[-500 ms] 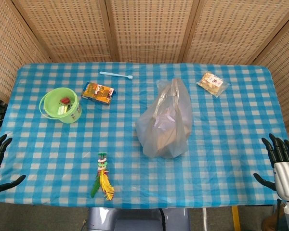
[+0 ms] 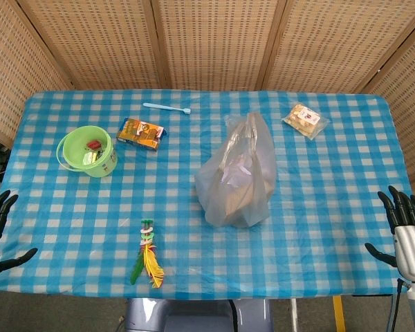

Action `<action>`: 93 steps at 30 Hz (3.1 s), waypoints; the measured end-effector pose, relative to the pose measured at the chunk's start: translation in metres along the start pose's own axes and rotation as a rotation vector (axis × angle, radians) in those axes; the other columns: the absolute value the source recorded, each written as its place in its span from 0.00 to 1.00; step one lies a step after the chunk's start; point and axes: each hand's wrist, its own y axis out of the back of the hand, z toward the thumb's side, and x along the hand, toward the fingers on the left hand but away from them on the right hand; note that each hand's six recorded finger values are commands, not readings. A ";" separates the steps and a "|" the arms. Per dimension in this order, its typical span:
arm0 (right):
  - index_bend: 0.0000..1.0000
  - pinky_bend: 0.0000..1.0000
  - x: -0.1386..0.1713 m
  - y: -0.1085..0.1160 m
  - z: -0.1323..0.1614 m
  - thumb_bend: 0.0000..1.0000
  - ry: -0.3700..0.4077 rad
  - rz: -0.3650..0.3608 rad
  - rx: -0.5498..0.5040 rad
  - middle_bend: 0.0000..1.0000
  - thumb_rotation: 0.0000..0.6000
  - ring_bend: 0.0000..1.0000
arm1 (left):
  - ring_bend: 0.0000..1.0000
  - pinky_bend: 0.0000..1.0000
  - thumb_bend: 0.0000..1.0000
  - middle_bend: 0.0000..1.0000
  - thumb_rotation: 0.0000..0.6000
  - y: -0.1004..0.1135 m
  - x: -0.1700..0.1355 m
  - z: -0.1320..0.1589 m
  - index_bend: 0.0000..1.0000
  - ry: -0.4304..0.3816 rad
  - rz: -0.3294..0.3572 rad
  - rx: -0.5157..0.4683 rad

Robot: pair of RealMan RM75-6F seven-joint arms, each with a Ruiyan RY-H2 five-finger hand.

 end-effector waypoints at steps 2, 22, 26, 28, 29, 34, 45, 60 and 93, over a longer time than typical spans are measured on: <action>0.00 0.00 -0.007 0.002 0.004 0.00 0.016 0.011 -0.033 0.00 1.00 0.00 | 0.00 0.00 0.00 0.00 1.00 0.000 0.003 -0.001 0.00 0.004 -0.001 0.002; 0.04 0.00 -0.131 0.048 0.145 0.00 0.416 0.390 -0.651 0.00 1.00 0.00 | 0.00 0.00 0.00 0.00 1.00 -0.003 0.026 -0.020 0.00 0.110 -0.011 -0.003; 0.09 0.00 -0.147 0.048 0.183 0.00 0.461 0.488 -0.701 0.03 1.00 0.00 | 0.00 0.00 0.00 0.00 1.00 -0.003 0.030 -0.025 0.00 0.131 -0.010 -0.006; 0.09 0.00 -0.152 0.049 0.200 0.00 0.473 0.533 -0.738 0.04 1.00 0.00 | 0.00 0.00 0.00 0.00 1.00 -0.003 0.032 -0.025 0.00 0.135 -0.011 -0.006; 0.10 0.00 -0.154 0.049 0.206 0.00 0.476 0.551 -0.754 0.04 1.00 0.00 | 0.00 0.00 0.00 0.00 1.00 -0.002 0.032 -0.026 0.00 0.136 -0.010 -0.006; 0.12 0.00 -0.163 0.052 0.242 0.00 0.481 0.656 -0.855 0.06 1.00 0.00 | 0.00 0.00 0.00 0.00 1.00 -0.001 0.033 -0.029 0.00 0.149 -0.006 -0.012; 0.11 0.00 -0.178 0.051 0.288 0.00 0.416 0.809 -1.070 0.13 1.00 0.01 | 0.00 0.00 0.00 0.00 1.00 0.001 0.035 -0.033 0.00 0.161 -0.003 -0.020; 0.42 0.59 -0.188 0.058 0.349 0.00 0.348 0.987 -1.479 0.60 1.00 0.64 | 0.00 0.00 0.00 0.00 1.00 0.003 0.040 -0.041 0.00 0.187 -0.006 -0.035; 0.90 1.00 -0.215 0.068 0.346 1.00 0.329 0.821 -1.311 0.90 1.00 0.90 | 0.00 0.00 0.00 0.00 1.00 0.006 0.042 -0.046 0.00 0.194 -0.009 -0.053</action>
